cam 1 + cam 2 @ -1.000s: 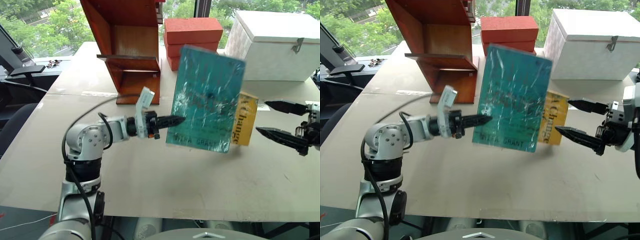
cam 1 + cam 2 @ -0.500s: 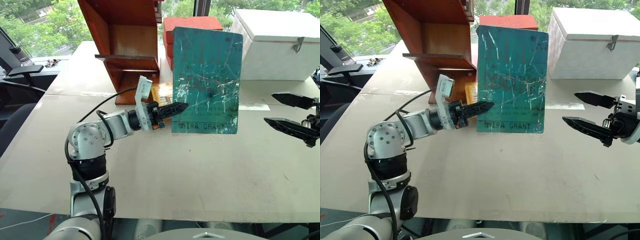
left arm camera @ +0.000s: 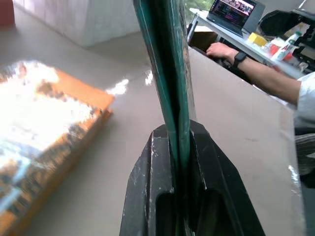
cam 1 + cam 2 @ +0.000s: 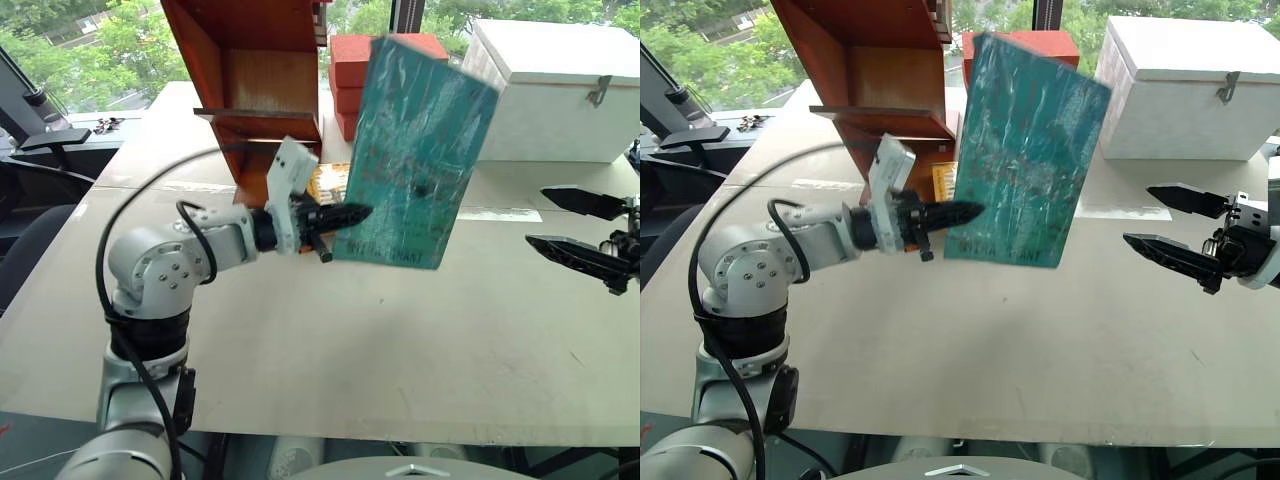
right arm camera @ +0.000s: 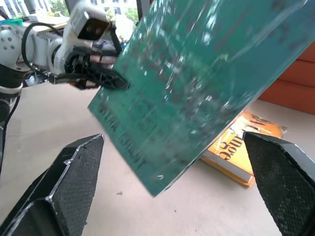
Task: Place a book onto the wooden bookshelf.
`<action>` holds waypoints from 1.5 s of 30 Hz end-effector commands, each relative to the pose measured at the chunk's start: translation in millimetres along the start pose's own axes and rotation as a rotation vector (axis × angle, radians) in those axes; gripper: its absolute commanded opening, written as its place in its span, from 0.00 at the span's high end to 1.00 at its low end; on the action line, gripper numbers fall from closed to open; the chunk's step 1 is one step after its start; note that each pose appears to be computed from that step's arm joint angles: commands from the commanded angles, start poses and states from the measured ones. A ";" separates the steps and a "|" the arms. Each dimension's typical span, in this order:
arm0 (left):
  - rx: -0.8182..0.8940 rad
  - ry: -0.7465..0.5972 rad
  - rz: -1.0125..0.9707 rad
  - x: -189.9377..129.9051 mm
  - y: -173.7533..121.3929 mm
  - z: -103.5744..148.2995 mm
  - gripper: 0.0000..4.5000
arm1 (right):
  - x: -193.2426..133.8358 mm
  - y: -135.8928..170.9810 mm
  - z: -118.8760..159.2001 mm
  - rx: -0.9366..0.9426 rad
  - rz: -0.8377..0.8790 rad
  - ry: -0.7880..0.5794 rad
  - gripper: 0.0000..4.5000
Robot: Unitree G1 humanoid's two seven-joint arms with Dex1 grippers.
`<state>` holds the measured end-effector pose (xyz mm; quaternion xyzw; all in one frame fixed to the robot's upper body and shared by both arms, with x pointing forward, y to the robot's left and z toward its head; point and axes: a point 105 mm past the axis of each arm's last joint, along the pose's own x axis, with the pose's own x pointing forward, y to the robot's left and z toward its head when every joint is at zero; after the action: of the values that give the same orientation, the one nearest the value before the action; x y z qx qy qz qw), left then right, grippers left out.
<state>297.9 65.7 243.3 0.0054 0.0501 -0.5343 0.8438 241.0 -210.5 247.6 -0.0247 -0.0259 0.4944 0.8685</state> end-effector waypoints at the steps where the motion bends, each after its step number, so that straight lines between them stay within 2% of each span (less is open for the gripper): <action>1: 0.031 -0.059 -0.041 5.1 -7.6 7.9 0.99 | 1.7 1.3 6.9 -0.038 0.005 -0.029 0.00; 2: 0.009 -0.058 -0.029 4.8 -4.9 3.0 0.99 | 2.2 1.8 5.7 -0.037 0.006 -0.029 0.00; 4: 0.085 -0.059 -0.007 2.2 -1.6 3.4 0.99 | 2.2 2.9 4.5 -0.037 0.006 -0.029 0.00; 7: 0.445 -0.126 0.027 1.6 -1.5 32.4 0.99 | 0.3 1.6 5.3 -0.039 -0.004 -0.034 0.00; 9: 0.772 -0.175 0.056 6.5 -5.1 54.8 0.99 | 0.2 0.0 5.8 -0.040 -0.010 -0.043 0.00; 12: 1.178 -0.143 0.082 14.0 -6.3 65.7 0.99 | 1.9 -1.3 5.8 -0.044 -0.011 -0.052 0.00; 14: 1.435 -0.080 0.143 14.7 3.9 73.7 0.99 | 3.5 -1.5 7.2 -0.045 -0.009 -0.065 0.00; 16: 1.602 -0.022 0.226 9.1 17.7 85.2 0.99 | 4.6 -1.3 10.3 -0.046 -0.006 -0.082 0.00; 19: 1.742 0.046 0.380 -7.2 36.7 105.9 0.99 | 5.4 -3.5 21.4 -0.042 -0.010 -0.142 0.00; 21: 1.802 0.062 0.502 -20.7 45.5 120.9 0.99 | 5.9 -5.3 28.7 -0.039 -0.011 -0.178 0.00; 23: 1.832 0.117 0.577 -31.5 55.4 124.4 0.99 | 6.6 -6.3 33.9 -0.034 -0.010 -0.206 0.00; 28: 1.739 0.416 0.690 -69.0 94.7 104.4 0.99 | 11.1 -10.2 49.9 -0.007 -0.006 -0.310 0.00; 31: 1.671 0.528 0.737 -88.0 107.6 95.0 0.99 | 12.8 -13.8 56.7 0.006 -0.008 -0.353 0.00; 34: 1.608 0.601 0.783 -103.1 115.6 88.2 0.99 | 14.2 -18.1 59.1 0.014 -0.016 -0.371 0.00; 41: 1.491 0.672 0.823 -118.2 122.2 76.6 0.99 | 16.4 -22.6 55.3 0.016 -0.030 -0.364 0.00; 42: 1.483 0.672 0.835 -120.5 122.6 76.4 0.82 | 16.6 -22.9 54.6 0.016 -0.031 -0.363 0.00; 43: 1.479 0.673 0.848 -122.5 122.9 76.8 0.75 | 16.6 -23.0 54.1 0.016 -0.032 -0.362 0.00; 45: 1.486 0.675 0.865 -125.2 123.3 77.5 0.54 | 16.6 -23.1 53.6 0.015 -0.032 -0.361 0.00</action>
<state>370.7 221.2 305.3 0.7151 -0.0467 -0.0732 0.6936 270.1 -207.9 293.3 0.0850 -0.1556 0.4742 0.8624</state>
